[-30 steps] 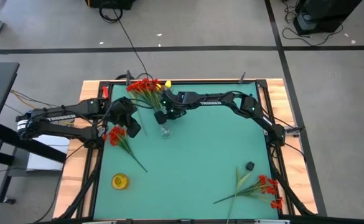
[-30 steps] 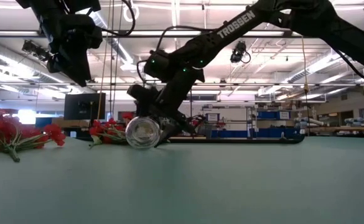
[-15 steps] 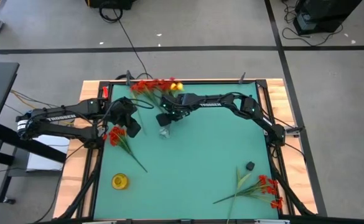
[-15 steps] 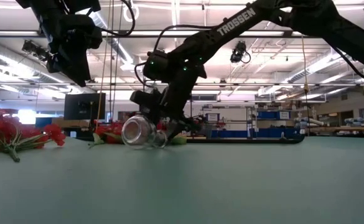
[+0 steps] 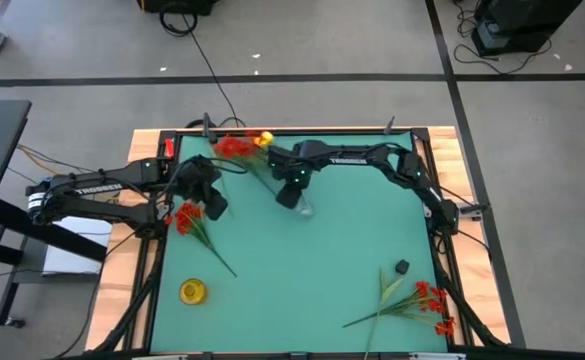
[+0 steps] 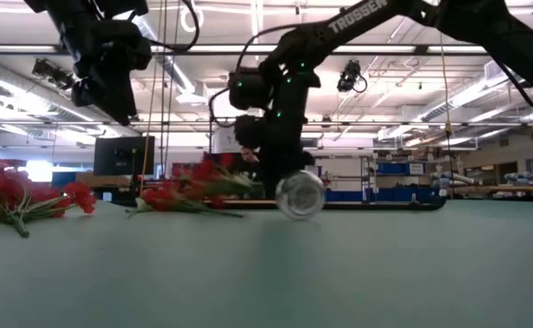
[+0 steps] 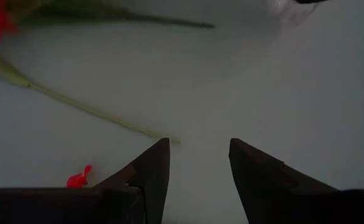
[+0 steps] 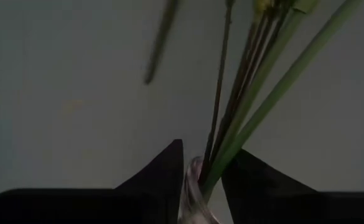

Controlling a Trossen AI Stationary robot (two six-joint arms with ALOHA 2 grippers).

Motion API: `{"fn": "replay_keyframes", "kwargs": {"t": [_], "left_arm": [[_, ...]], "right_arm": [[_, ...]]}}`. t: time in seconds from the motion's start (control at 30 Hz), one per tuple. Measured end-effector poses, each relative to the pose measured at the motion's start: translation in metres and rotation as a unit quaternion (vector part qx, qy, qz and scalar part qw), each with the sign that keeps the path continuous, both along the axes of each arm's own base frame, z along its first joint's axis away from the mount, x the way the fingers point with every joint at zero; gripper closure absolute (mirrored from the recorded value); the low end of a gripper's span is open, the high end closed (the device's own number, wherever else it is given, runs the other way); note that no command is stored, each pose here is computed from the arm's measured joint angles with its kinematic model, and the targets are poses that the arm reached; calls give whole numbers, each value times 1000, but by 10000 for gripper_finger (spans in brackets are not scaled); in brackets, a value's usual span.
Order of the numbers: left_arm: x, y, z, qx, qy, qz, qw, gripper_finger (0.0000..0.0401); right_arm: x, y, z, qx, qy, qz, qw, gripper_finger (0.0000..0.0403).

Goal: Sort flowers into vase by color
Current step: Adjust the transparent vase

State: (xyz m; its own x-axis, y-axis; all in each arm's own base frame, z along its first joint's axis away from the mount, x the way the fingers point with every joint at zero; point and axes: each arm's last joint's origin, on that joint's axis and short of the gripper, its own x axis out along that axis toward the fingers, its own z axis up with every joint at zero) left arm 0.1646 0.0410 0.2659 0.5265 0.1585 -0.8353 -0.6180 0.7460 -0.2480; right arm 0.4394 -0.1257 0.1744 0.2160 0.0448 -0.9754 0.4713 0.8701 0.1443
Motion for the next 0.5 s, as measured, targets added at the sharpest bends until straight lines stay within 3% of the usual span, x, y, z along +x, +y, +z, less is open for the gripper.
{"fn": "replay_keyframes", "kwargs": {"t": [0.13, 0.27, 0.37, 0.5], "left_arm": [[4, 1, 3, 5, -26, 13, 1000, 229], [9, 3, 7, 1, -62, 35, 997, 229], [11, 3, 8, 1, -76, 41, 996, 229], [11, 7, 9, 1, -84, 58, 995, 229]], "right_arm": [[1, -2, 10, -9, -30, 62, 998, 279], [0, -8, 11, -4, -42, 84, 996, 242], [-3, -14, 10, -5, -38, 58, 998, 207], [-8, -26, 17, 19, -26, -39, 999, 161]]}}
